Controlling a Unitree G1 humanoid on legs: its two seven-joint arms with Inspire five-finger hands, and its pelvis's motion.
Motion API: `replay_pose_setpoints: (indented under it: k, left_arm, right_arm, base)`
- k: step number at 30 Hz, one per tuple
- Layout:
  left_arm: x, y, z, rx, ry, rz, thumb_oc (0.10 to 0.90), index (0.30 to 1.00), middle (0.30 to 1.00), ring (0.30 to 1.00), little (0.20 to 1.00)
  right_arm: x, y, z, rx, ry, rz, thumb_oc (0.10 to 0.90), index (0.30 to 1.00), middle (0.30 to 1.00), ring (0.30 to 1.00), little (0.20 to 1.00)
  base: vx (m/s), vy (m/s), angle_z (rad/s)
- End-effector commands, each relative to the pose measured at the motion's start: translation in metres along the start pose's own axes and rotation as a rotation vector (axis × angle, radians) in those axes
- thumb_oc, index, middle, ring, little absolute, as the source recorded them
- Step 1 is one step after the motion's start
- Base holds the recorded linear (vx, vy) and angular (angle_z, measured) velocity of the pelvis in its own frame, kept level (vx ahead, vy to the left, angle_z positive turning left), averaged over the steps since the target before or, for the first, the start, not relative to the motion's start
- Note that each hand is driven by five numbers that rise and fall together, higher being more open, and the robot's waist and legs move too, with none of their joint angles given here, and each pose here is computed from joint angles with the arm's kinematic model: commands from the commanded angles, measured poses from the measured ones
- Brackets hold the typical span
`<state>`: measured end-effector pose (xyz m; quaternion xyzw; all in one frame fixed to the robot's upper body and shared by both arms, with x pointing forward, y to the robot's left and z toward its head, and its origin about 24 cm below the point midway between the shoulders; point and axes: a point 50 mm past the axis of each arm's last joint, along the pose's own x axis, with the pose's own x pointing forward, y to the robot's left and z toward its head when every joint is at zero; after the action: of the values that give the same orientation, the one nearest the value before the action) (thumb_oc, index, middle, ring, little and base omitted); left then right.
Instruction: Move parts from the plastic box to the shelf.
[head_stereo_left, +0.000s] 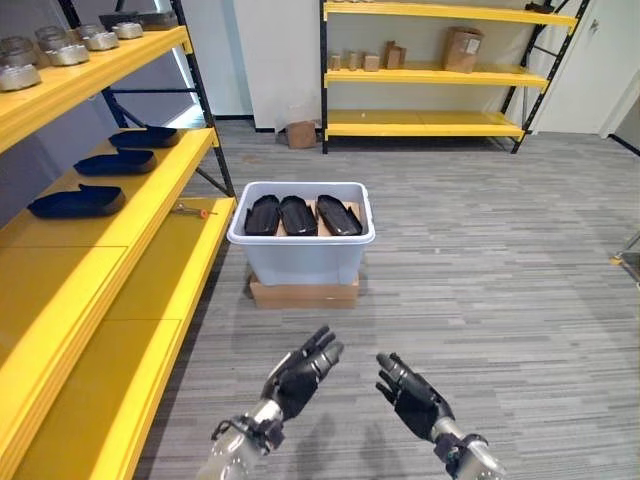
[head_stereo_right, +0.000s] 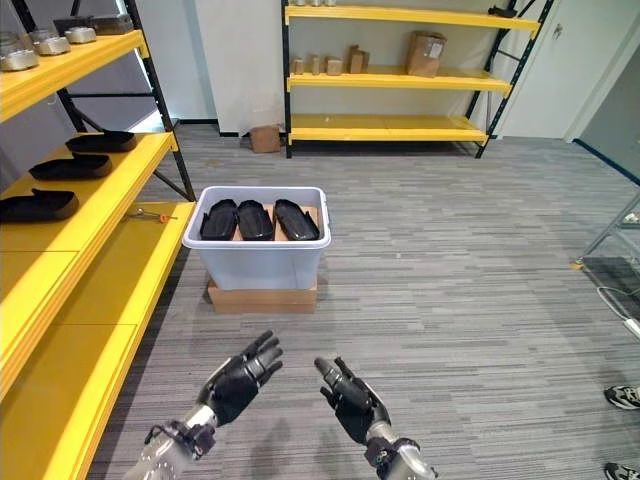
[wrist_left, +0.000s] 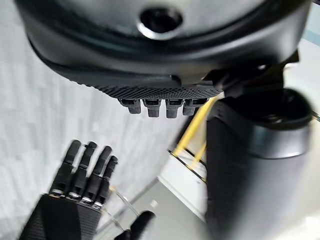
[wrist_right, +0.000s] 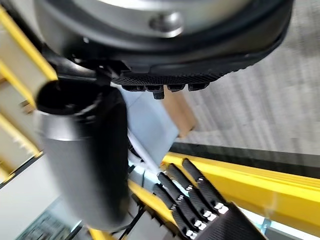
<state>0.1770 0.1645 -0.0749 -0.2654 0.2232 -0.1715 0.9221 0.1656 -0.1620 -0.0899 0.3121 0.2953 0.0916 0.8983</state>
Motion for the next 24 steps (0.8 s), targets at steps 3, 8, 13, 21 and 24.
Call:
replay_pose_setpoints:
  k: [3, 8, 13, 21, 24]
  left_arm:
    - [0.013, -0.007, 0.035, 0.032, -0.163, -0.071, 0.900, 1.000, 1.000, 1.000, 1.000]
    - [0.014, -0.007, 0.029, 0.016, -0.134, -0.068, 0.900, 1.000, 1.000, 1.000, 1.000]
    - [0.013, -0.006, 0.029, 0.007, -0.139, -0.056, 0.900, 1.000, 1.000, 1.000, 1.000]
    - [0.011, -0.001, 0.027, -0.067, -0.152, -0.010, 0.900, 1.000, 1.000, 1.000, 1.000]
    - [0.010, 0.005, 0.025, -0.016, -0.120, 0.076, 0.900, 1.000, 1.000, 1.000, 1.000]
  right_arm:
    - [0.014, 0.023, 0.031, -0.037, -0.128, 0.133, 0.900, 1.000, 1.000, 1.000, 1.000]
    - [0.016, 0.024, 0.029, -0.039, -0.118, 0.122, 0.900, 1.000, 1.000, 1.000, 1.000]
    - [0.015, 0.023, 0.029, -0.047, -0.118, 0.118, 0.900, 1.000, 1.000, 1.000, 1.000]
    - [0.015, 0.022, 0.032, -0.055, -0.132, 0.111, 0.900, 1.000, 1.000, 1.000, 1.000]
    - [0.015, 0.025, 0.036, -0.064, -0.155, 0.137, 0.900, 1.000, 1.000, 1.000, 1.000]
  base:
    - [0.00, 0.001, 0.03]
    - [0.00, -0.001, -0.01]
    - [0.00, 0.001, -0.01]
    - [0.00, 0.000, 0.00]
    - [0.00, 0.000, 0.00]
